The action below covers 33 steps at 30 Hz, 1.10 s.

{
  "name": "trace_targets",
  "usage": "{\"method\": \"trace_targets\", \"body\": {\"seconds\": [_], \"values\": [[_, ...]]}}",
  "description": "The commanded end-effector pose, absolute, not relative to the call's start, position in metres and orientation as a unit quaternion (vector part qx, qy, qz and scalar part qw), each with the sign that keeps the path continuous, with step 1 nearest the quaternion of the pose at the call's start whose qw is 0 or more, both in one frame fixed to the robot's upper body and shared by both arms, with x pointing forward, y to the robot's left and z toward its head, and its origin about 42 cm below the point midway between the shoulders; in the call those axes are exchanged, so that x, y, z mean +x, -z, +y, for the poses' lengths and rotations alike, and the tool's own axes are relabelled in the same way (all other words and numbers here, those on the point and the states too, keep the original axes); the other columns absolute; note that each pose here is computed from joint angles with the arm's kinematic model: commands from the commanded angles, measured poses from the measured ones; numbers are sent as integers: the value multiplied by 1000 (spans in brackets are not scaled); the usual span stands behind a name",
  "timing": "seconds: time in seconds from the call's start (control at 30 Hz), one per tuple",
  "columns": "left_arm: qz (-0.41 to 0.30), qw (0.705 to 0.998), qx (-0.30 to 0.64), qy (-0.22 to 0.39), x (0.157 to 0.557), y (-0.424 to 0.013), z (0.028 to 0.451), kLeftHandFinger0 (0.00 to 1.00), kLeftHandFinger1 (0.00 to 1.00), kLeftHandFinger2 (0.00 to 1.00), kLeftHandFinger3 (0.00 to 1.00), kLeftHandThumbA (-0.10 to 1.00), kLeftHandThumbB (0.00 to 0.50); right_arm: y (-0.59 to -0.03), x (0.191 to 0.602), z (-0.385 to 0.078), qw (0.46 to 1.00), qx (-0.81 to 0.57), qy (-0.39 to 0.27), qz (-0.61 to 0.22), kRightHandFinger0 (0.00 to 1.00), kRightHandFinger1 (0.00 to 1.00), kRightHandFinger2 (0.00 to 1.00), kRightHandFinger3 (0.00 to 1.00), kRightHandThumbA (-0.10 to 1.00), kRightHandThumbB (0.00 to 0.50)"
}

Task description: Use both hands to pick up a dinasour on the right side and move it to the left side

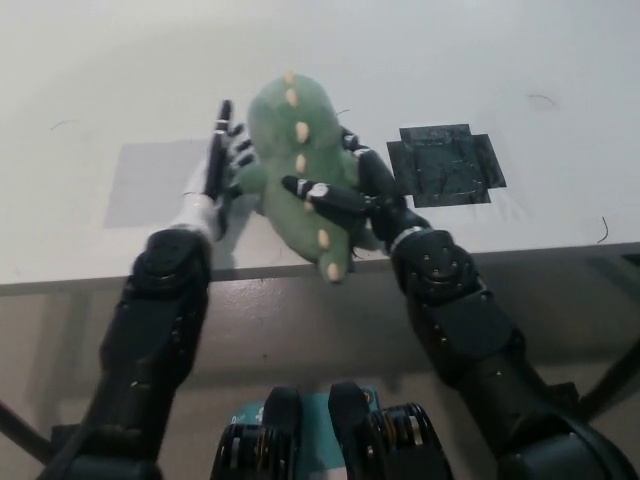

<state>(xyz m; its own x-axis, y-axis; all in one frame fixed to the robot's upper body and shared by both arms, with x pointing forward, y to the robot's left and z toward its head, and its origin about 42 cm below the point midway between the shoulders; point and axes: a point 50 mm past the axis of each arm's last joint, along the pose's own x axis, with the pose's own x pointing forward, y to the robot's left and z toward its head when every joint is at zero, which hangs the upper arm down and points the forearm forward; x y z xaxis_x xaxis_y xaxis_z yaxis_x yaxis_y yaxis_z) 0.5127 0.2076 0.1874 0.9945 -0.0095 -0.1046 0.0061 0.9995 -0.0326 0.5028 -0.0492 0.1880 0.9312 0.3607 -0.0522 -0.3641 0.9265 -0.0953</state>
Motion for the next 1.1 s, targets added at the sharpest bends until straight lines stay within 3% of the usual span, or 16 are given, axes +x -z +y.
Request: {"method": "trace_targets", "body": {"seconds": [0.0, 0.07, 0.13, 0.23, 0.43, 0.57, 0.67, 0.7, 0.73, 0.8, 0.87, 0.93, 1.07], "values": [[67, 997, -28, -9, 512, -196, 230, 1000, 1000, 1000, 1000, 1000, 408, -197, 499, -17, 969, -52, -239, 28, 1000, 1000, 1000, 1000, 1000, 229], [61, 997, -34, -22, 509, -191, 247, 1000, 1000, 1000, 1000, 1000, 418, -199, 495, -6, 967, -49, -250, 22, 1000, 1000, 1000, 1000, 1000, 219], [59, 997, -33, -28, 507, -190, 259, 1000, 1000, 1000, 1000, 1000, 426, -199, 493, 3, 965, -39, -259, 26, 1000, 1000, 1000, 1000, 1000, 253], [63, 997, -28, -34, 508, -191, 268, 1000, 1000, 1000, 1000, 1000, 412, -200, 489, 9, 963, -42, -264, 36, 1000, 1000, 1000, 1000, 1000, 236], [75, 995, -28, -52, 504, -193, 285, 1000, 1000, 1000, 1000, 1000, 455, -200, 479, 22, 959, -43, -278, 35, 1000, 1000, 1000, 1000, 1000, 146], [78, 995, -24, -57, 501, -193, 293, 1000, 1000, 1000, 1000, 1000, 423, -200, 474, 32, 957, -48, -284, 37, 1000, 1000, 1000, 1000, 1000, 111], [77, 995, -28, -64, 500, -193, 293, 1000, 1000, 1000, 1000, 1000, 411, -201, 474, 36, 956, -47, -288, 42, 1000, 1000, 1000, 1000, 1000, 151], [75, 995, -33, -65, 499, -194, 294, 1000, 1000, 1000, 1000, 1000, 412, -202, 474, 36, 956, -48, -287, 40, 1000, 1000, 1000, 1000, 1000, 190], [75, 995, -33, -65, 499, -194, 294, 1000, 1000, 1000, 1000, 1000, 412, -202, 474, 36, 956, -48, -287, 40, 1000, 1000, 1000, 1000, 1000, 190], [74, 995, -30, -62, 500, -194, 295, 1000, 1000, 1000, 1000, 1000, 424, -205, 476, 34, 956, -53, -287, 34, 1000, 1000, 1000, 1000, 1000, 126], [74, 995, -28, -60, 501, -193, 294, 1000, 1000, 1000, 1000, 1000, 413, -204, 477, 33, 957, -47, -286, 32, 1000, 1000, 1000, 1000, 1000, 95], [74, 995, -24, -59, 501, -194, 293, 1000, 1000, 1000, 1000, 1000, 417, -204, 479, 29, 958, -42, -283, 29, 1000, 1000, 1000, 1000, 1000, 134], [75, 995, -26, -62, 501, -192, 293, 1000, 1000, 1000, 1000, 1000, 423, -204, 480, 27, 959, -43, -280, 28, 1000, 1000, 1000, 1000, 1000, 132]]}}
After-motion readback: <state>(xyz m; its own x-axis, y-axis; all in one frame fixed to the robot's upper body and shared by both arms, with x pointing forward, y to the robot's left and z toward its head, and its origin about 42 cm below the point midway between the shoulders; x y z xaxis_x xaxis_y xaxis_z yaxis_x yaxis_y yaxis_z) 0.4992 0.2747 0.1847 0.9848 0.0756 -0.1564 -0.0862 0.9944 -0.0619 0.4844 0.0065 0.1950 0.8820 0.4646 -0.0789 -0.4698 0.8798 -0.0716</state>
